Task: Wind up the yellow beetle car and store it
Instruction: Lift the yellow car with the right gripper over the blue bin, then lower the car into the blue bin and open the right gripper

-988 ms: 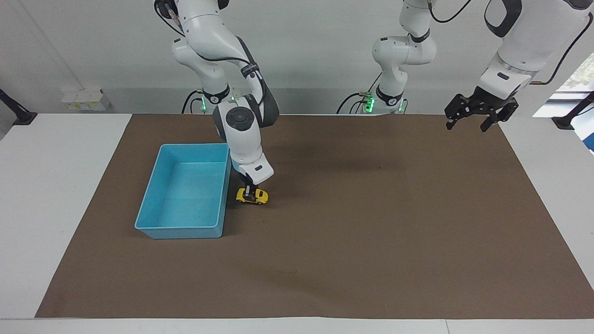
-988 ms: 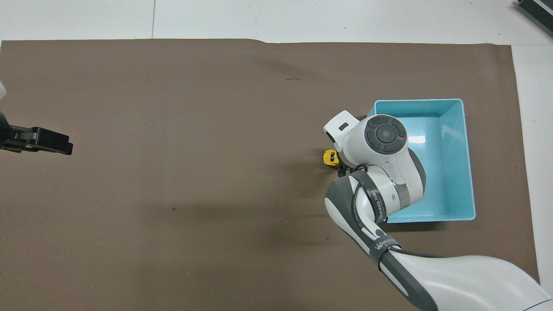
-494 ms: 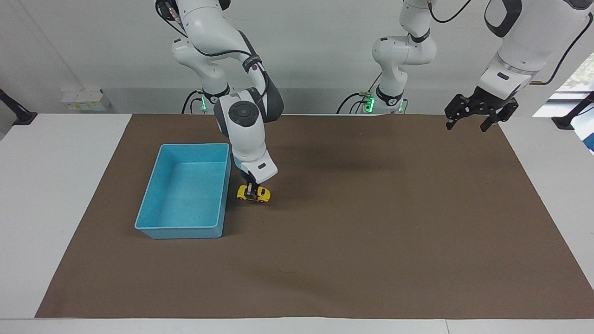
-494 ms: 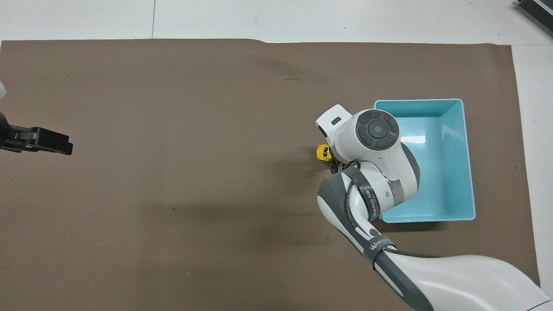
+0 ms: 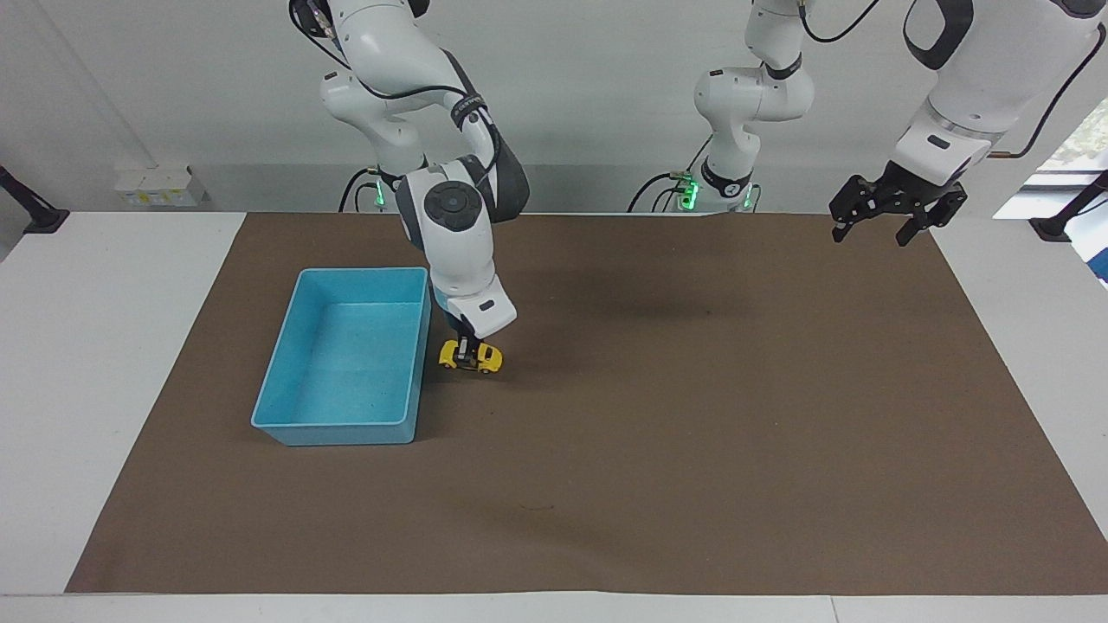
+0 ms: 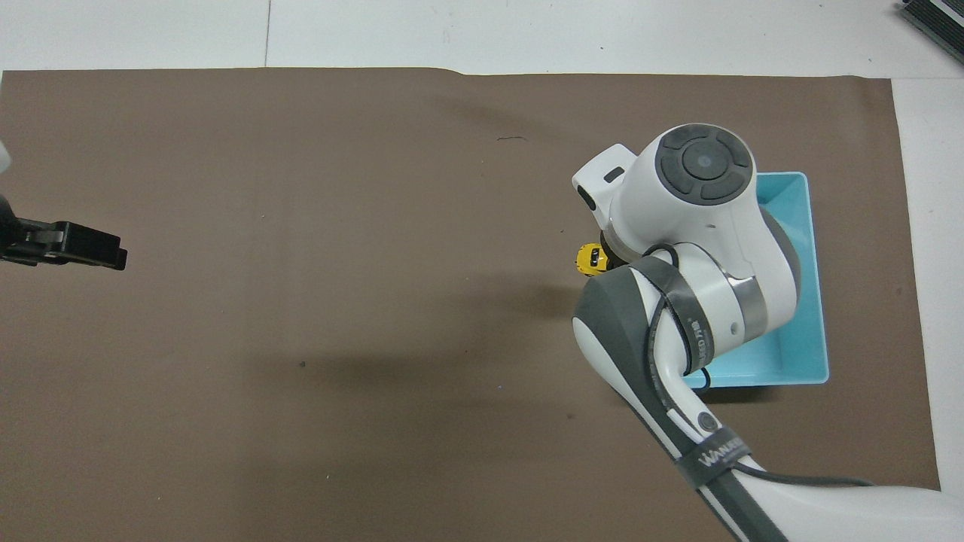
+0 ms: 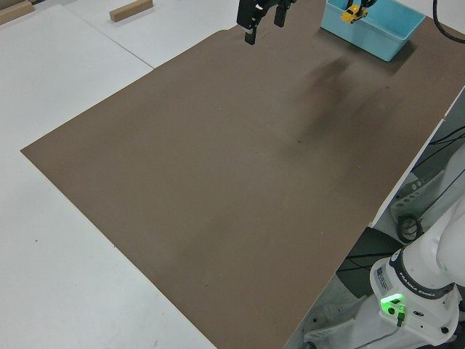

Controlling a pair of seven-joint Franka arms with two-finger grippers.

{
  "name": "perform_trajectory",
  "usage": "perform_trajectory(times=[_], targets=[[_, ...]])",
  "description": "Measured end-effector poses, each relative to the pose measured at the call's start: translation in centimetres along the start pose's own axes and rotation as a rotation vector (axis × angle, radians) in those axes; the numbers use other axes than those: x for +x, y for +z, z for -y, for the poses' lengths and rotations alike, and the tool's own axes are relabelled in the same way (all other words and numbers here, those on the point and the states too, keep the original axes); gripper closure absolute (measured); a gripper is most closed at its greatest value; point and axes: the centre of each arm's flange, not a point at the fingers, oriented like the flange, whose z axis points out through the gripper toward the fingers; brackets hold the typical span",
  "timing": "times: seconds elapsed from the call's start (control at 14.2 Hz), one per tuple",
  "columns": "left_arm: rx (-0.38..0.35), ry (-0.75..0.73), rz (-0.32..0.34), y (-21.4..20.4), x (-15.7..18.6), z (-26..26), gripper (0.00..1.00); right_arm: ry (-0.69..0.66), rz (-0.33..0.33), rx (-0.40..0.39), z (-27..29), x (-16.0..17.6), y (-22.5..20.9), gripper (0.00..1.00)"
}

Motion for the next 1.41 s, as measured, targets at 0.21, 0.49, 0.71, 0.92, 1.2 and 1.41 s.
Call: perform_trajectory(times=[0.21,0.49,0.71,0.92,1.2,1.41], targets=[[0.000,0.000,0.000,0.0,0.0,0.0,0.00,-0.035,0.014,0.024,-1.5,-4.6,-0.3,0.56],[0.000,0.000,0.000,0.0,0.0,0.0,0.00,-0.054,0.018,0.070,-3.6,-11.9,2.0,0.56],[0.000,0.000,0.000,0.0,0.0,0.0,0.00,-0.083,0.009,0.060,-3.7,-14.4,3.6,0.56],[0.000,0.000,0.000,0.0,0.0,0.0,0.00,-0.104,0.000,0.024,-1.7,-14.1,5.3,0.56],[0.000,0.000,0.000,0.0,0.0,0.0,0.00,-0.128,-0.006,-0.001,1.5,-14.3,7.5,0.56],[0.000,0.000,0.000,0.0,0.0,0.0,0.00,-0.145,-0.009,-0.011,2.3,-16.0,9.5,0.56]])
